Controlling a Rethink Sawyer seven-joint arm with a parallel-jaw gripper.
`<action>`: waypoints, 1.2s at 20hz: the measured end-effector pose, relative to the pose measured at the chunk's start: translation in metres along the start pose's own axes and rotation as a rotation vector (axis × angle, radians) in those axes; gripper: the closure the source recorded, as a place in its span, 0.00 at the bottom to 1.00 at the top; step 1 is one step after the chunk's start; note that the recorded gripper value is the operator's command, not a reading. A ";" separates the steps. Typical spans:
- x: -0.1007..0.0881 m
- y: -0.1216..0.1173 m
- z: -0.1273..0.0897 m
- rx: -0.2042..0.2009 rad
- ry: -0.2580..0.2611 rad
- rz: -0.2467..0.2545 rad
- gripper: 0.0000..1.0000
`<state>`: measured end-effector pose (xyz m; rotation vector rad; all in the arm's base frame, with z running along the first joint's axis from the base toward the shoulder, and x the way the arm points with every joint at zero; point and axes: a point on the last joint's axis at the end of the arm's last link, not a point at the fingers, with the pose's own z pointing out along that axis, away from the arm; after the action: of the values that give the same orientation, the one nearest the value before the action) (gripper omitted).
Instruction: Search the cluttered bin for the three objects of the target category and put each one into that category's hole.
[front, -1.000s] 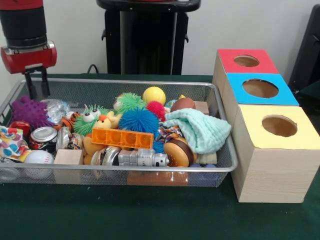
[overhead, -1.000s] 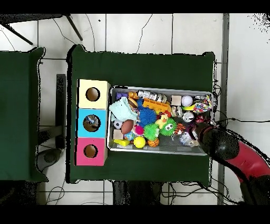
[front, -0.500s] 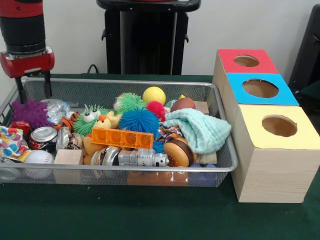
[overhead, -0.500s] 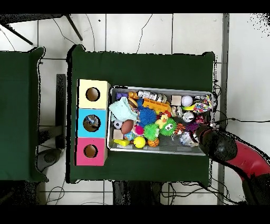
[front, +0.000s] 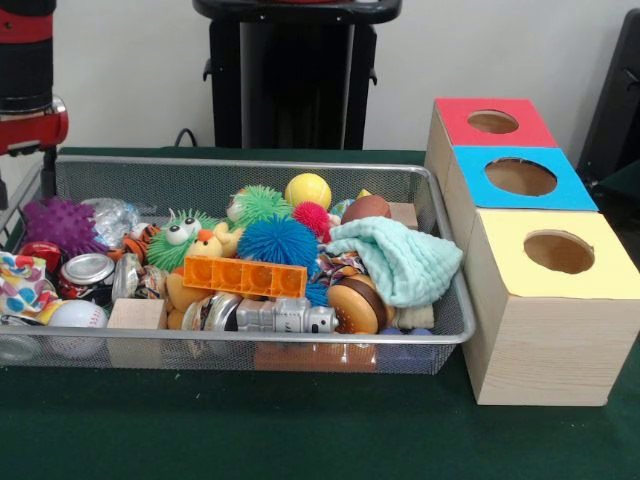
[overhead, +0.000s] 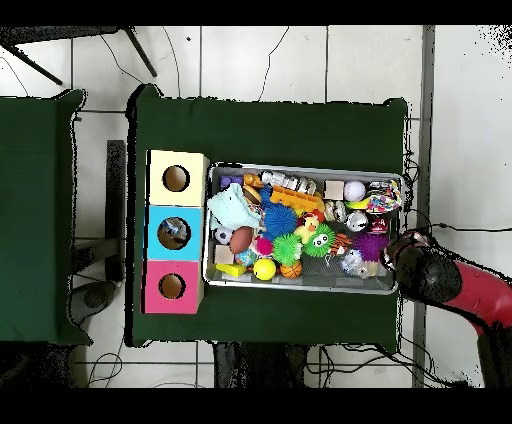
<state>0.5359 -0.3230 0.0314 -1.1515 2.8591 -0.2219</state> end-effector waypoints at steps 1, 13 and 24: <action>0.001 -0.002 0.001 0.004 0.003 -0.004 0.00; 0.007 -0.002 0.021 -0.014 -0.015 0.011 0.00; -0.002 -0.001 0.016 -0.027 -0.013 -0.003 0.00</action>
<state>0.5389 -0.3241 0.0160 -1.1578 2.8574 -0.1762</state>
